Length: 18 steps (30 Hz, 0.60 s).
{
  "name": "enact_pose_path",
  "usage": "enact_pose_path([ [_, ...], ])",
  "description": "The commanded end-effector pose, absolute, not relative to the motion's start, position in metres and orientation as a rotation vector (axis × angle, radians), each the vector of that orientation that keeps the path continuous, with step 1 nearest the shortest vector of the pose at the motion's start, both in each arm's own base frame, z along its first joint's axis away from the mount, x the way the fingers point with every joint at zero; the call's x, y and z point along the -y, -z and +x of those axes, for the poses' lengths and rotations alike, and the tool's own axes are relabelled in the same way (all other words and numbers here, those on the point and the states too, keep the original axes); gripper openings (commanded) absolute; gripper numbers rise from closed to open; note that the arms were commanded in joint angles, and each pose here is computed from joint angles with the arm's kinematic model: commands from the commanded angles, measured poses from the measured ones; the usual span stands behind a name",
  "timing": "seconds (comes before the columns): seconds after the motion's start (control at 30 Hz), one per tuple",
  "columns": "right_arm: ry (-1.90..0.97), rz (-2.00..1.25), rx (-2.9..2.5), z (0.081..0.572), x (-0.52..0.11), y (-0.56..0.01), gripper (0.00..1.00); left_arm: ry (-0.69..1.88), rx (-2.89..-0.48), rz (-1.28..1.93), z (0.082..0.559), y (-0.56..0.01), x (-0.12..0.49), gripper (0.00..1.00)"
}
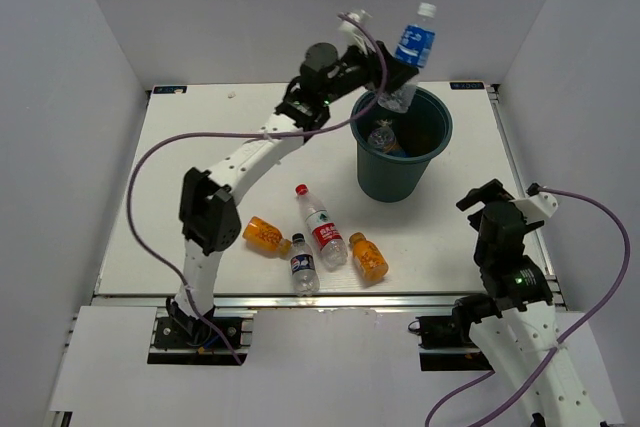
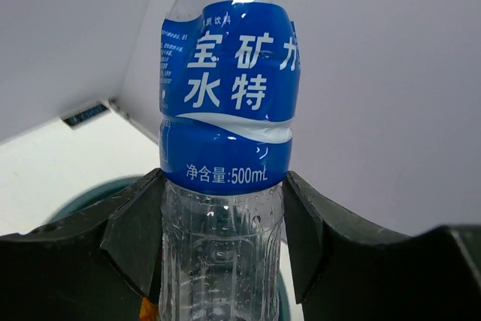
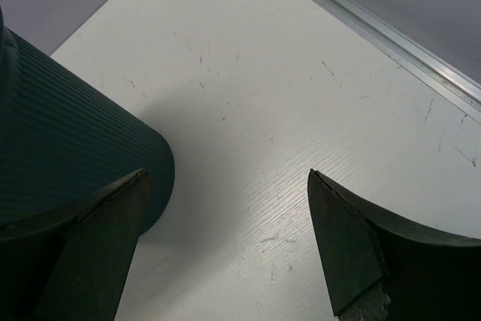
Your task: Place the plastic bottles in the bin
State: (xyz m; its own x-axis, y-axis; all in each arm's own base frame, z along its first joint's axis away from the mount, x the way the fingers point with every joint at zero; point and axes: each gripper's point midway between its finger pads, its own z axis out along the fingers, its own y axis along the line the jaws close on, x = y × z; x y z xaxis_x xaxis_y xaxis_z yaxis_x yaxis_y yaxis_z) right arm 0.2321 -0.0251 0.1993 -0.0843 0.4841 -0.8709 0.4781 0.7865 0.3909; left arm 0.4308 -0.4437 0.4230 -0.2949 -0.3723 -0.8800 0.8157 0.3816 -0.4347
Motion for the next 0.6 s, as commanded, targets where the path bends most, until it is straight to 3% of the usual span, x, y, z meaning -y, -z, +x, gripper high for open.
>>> enact_pose_path([
  [0.0, -0.026, 0.755, -1.696, 0.237, 0.023, -0.198, 0.89, 1.313, -1.426, 0.488, 0.410, -0.409, 0.489, 0.36],
  [0.37, -0.033, 0.694, -1.731, 0.244, 0.016, -0.186, 0.89, 1.182, -1.486, 0.445, 0.425, -0.347, 0.504, 0.43],
  [0.43, -0.032, 0.692, -1.731, 0.244, 0.016, -0.186, 0.89, 1.162, -1.464, 0.457, 0.420, -0.347, 0.502, 0.55],
  [0.5, -0.030, 0.691, -1.736, 0.243, 0.015, -0.185, 0.89, 1.118, -1.471, 0.462, 0.418, -0.339, 0.500, 0.77],
  [0.57, -0.036, 0.684, -1.734, 0.244, 0.014, -0.187, 0.89, 1.096, -1.480, 0.481, 0.417, -0.336, 0.499, 0.82],
])
